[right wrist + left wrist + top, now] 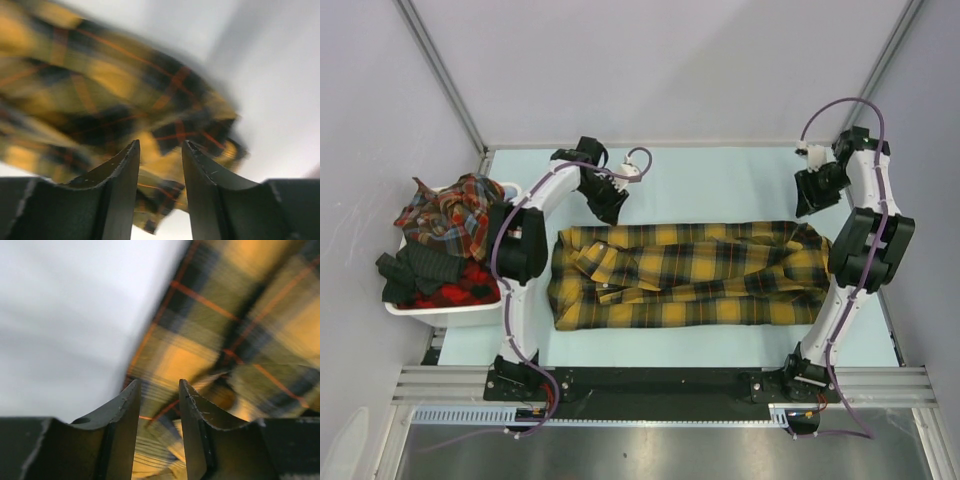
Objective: Fold and stack the long sleeve shirts
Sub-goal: Fold the shirt
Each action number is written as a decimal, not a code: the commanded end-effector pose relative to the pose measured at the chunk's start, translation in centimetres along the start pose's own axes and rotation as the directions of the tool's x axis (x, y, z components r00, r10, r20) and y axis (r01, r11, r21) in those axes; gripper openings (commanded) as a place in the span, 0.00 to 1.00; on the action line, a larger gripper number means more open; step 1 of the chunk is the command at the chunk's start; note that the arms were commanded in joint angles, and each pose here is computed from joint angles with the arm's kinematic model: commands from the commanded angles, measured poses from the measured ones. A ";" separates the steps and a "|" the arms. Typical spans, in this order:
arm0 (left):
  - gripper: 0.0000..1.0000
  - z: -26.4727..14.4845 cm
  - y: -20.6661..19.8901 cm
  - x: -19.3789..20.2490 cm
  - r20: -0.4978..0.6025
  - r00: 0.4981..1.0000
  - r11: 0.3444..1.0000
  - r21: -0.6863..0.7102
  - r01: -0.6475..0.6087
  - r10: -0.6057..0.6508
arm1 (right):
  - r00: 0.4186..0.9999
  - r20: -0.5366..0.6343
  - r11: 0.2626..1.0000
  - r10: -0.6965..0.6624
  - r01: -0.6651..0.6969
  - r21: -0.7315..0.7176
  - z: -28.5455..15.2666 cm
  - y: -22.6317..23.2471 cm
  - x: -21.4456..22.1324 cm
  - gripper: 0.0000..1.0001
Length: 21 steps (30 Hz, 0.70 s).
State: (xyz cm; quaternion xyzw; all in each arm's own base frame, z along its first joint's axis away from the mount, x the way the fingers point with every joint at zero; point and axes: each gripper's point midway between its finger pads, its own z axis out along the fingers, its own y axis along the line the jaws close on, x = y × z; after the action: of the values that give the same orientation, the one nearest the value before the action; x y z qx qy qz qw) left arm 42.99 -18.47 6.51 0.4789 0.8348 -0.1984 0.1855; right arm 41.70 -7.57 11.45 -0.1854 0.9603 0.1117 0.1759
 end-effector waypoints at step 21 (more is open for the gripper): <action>0.30 1.2 -2.0 6.4 -0.144 0.983 0.991 -0.094 0.098 -0.111 | 0.998 0.019 0.975 -0.053 0.056 -0.215 4.2 10.3 -3.6 0.45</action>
State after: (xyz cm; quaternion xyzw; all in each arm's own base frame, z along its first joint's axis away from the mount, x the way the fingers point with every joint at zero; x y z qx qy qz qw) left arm 36.00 -16.82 2.07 0.4639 0.8631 -0.1703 0.1041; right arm 39.28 6.21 4.22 -0.2541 0.9420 0.2024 0.0843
